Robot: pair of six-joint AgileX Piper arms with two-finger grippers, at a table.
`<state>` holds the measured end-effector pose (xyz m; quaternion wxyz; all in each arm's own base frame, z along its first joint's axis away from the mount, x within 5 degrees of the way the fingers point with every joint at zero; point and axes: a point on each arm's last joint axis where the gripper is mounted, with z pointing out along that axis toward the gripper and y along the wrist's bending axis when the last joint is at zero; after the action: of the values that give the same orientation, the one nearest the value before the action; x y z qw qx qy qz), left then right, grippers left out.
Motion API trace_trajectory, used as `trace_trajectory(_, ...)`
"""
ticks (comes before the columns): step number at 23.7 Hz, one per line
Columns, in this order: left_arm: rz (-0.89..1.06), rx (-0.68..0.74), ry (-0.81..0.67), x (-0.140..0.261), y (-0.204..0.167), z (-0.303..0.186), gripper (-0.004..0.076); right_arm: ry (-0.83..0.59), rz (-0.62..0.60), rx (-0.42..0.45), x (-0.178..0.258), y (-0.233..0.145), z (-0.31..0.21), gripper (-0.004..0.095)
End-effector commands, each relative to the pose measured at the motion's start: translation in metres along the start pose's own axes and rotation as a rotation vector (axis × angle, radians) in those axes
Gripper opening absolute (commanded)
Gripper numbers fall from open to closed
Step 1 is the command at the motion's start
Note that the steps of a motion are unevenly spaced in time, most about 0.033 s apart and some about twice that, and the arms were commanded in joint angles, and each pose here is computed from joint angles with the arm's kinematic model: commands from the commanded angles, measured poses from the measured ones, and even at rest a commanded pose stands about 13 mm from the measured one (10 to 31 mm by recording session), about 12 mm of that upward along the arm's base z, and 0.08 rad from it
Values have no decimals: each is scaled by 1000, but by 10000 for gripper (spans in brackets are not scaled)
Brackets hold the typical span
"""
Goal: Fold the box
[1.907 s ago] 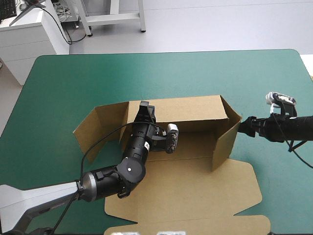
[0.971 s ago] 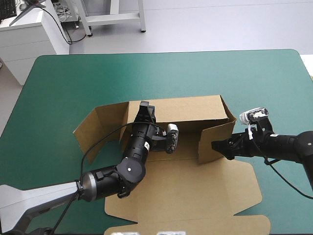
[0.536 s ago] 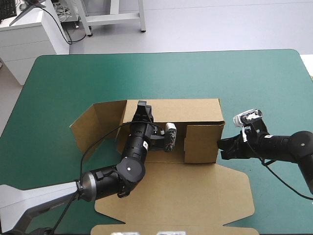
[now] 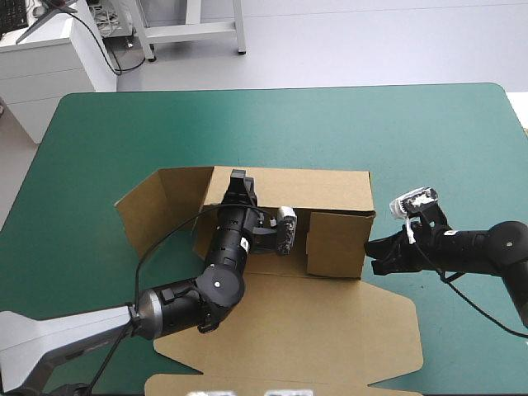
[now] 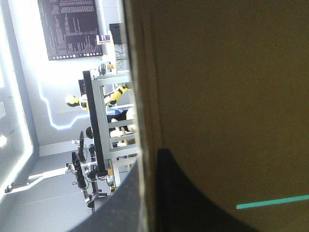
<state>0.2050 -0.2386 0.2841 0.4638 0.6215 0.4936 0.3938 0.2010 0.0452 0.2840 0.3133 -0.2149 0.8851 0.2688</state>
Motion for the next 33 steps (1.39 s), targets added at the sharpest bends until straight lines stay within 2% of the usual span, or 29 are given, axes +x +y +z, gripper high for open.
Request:
trace_trajectory(1, -8, -73, -34, 0, 19, -8, -8, -48, 4, -5, -8, 7, -8, -7)
trace_trajectory(4, -8, -73, -34, 0, 19, -8, -8, 22, 31, -78, -2, 14, -8, -8)
trace_trajectory(7, -8, -73, -34, 0, 19, -8, -8, 65, 105, -91, 4, 22, -15, -8)
trace_trajectory(12, -8, -73, -34, 0, 19, -8, -8, 112, 134, -1, 9, 35, -39, -8)
trace_trajectory(16, -8, -73, -34, 0, 19, -8, -8, 63, 150, 85, -10, 50, -72, -8)
trace_trajectory(19, -8, -73, -34, 0, 19, -8, -8, 51, 100, 139, -17, 51, -82, -7)
trace_trajectory(22, -8, -73, -34, 0, 19, -8, -8, 48, 58, 201, -22, 50, -90, 34)
trace_trajectory(24, -8, -73, -34, 0, 19, -8, -8, 46, 45, 219, -24, 51, -93, 98)
trace_trajectory(27, -8, -73, -34, 0, 19, -8, -8, 39, 37, 228, -26, 51, -95, 275)
trace_trajectory(33, -8, -73, -34, 0, 19, -8, -8, 23, 38, 237, -29, 53, -99, 802)
